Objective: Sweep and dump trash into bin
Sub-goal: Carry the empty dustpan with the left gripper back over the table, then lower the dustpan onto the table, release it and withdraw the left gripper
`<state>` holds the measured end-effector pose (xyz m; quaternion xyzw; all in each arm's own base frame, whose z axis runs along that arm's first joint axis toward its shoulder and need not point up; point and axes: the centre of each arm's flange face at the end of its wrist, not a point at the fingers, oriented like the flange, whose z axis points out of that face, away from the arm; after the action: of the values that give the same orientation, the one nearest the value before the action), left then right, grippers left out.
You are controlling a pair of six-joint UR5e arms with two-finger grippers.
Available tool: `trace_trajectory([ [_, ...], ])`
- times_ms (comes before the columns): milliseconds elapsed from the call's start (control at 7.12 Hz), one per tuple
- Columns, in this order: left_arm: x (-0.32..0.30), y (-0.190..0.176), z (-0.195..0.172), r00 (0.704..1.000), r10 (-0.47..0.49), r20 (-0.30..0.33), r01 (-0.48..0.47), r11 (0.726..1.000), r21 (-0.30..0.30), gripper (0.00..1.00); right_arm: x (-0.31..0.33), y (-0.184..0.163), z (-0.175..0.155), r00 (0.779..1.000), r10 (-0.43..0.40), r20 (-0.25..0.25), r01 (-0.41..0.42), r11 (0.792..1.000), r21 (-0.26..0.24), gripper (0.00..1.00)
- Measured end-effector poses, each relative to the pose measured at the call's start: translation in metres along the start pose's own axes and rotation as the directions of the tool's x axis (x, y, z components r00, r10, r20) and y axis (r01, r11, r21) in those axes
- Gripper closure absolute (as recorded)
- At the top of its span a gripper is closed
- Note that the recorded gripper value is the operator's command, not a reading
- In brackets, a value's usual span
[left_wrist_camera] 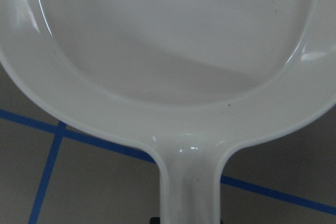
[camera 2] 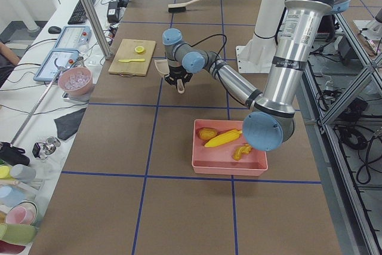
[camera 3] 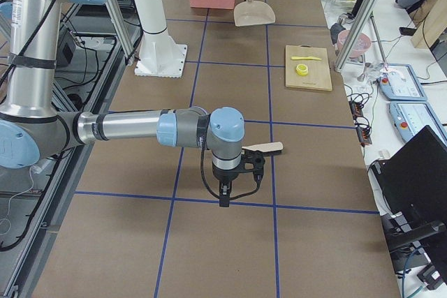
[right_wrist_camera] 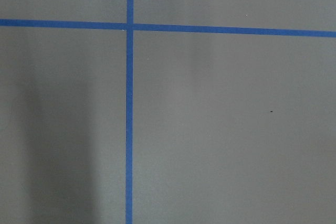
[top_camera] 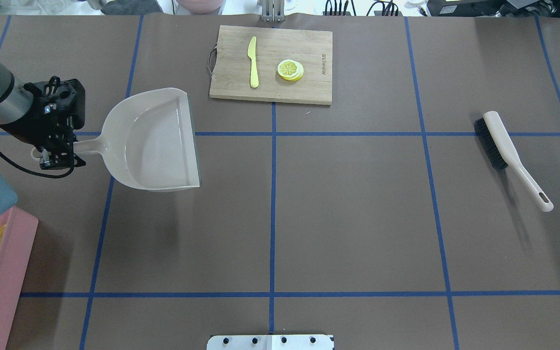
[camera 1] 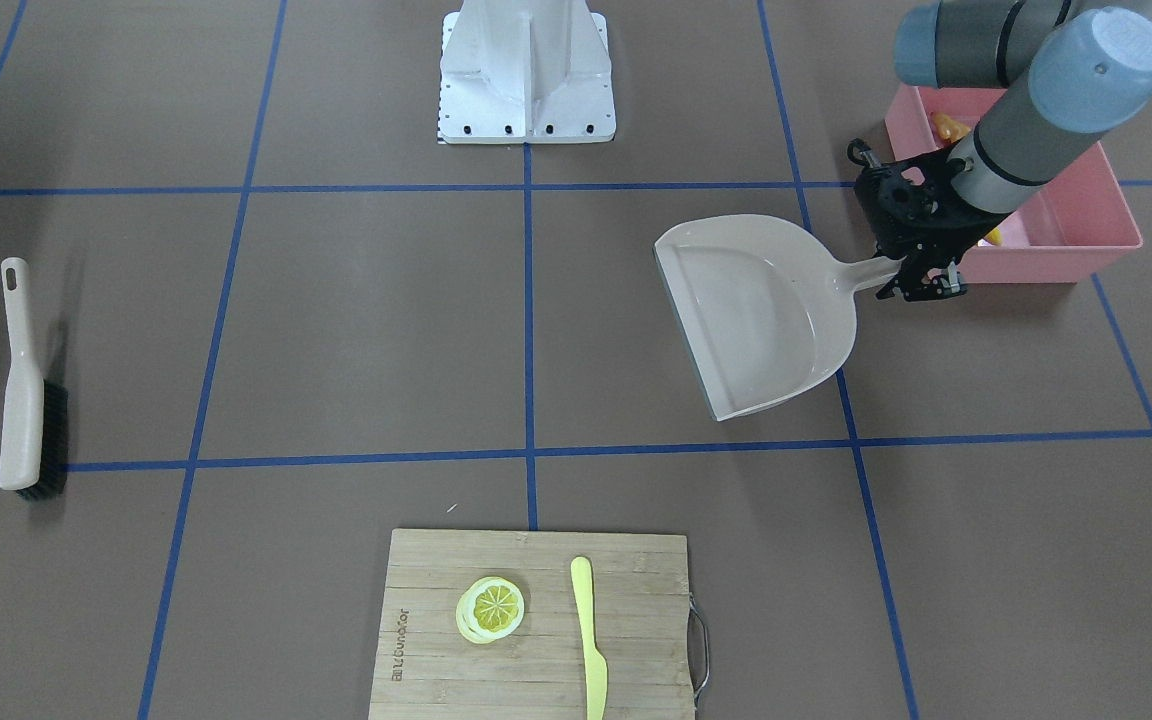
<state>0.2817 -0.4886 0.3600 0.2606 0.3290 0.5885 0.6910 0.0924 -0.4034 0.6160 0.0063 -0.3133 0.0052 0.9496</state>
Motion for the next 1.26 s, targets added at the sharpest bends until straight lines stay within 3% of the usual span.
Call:
trace_trajectory([
  [421, -0.013, -0.036, 0.029, 0.996, 0.088, 0.005, -0.088, 0.996, -0.034, 1.00, 0.000, 0.000, 0.000, 1.000, 0.001, 0.000, -0.001, 1.000, -0.001, 0.00],
  [843, -0.020, -0.086, 0.068, 0.992, 0.118, -0.042, -0.121, 0.991, -0.051, 1.00, 0.000, 0.000, 0.000, 1.000, 0.001, 0.000, -0.001, 1.000, -0.001, 0.00],
  [1264, -0.008, -0.104, 0.091, 0.987, 0.137, -0.079, -0.142, 0.988, -0.060, 1.00, 0.000, 0.000, 0.000, 1.000, 0.000, -0.001, 0.000, 1.000, -0.001, 0.00],
])
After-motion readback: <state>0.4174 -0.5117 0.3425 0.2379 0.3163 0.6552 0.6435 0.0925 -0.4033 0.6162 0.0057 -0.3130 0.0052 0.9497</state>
